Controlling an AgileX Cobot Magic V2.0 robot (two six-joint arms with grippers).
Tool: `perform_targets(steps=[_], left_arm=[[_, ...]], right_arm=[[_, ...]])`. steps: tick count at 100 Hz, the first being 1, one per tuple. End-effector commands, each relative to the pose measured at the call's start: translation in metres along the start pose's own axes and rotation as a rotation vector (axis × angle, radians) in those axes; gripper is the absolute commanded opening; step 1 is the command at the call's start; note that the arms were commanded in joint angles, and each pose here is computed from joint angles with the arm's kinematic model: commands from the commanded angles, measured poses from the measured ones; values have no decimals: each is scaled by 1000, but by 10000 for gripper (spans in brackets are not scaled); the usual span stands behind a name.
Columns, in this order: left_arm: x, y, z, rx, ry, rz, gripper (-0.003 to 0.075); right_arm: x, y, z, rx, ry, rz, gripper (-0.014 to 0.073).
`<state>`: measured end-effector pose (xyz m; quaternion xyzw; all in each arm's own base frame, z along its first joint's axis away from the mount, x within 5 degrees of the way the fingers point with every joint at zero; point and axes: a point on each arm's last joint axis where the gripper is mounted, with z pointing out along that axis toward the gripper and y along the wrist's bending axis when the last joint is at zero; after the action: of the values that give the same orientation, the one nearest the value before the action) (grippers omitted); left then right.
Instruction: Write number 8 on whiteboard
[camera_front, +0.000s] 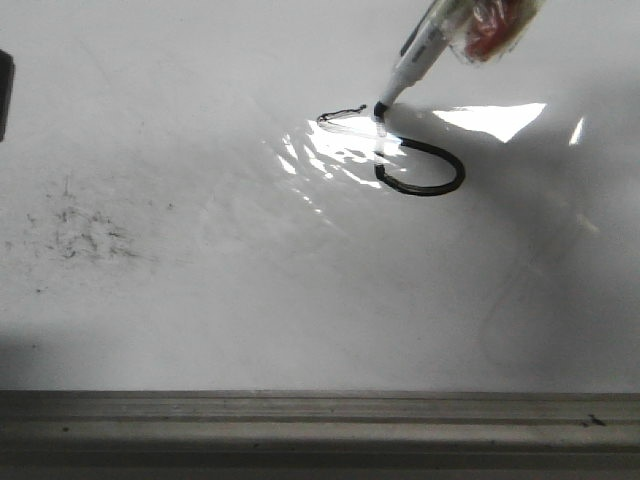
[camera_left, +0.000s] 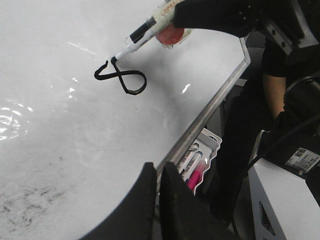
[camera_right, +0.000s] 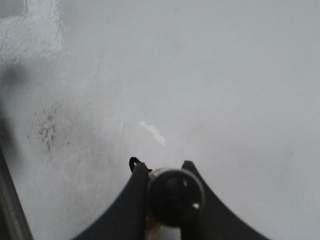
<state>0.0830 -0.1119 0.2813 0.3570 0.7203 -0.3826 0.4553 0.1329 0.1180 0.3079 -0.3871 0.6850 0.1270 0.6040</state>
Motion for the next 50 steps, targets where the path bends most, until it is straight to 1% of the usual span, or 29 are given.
perform_targets(steps=[1,16,37,43,50], left_arm=[[-11,-2,-2,9,-46,-20,-20],[-11,-2,-2,9,-46,-20,-20],[-11,-3,-2,13,-45,-20,-20],[-11,-3,-2,13,-45,-20,-20],[-11,-3,-2,13,-45,-20,-20]], right_arm=[[-2,-6,10,18,37,-74,-63],[-2,-6,19,9,66,-74,-63],[-2,-7,17,11,71,-74,-63],[-4,-7,15,13,58,-75,-63],[-11,-6,6,14,9,-78,-63]])
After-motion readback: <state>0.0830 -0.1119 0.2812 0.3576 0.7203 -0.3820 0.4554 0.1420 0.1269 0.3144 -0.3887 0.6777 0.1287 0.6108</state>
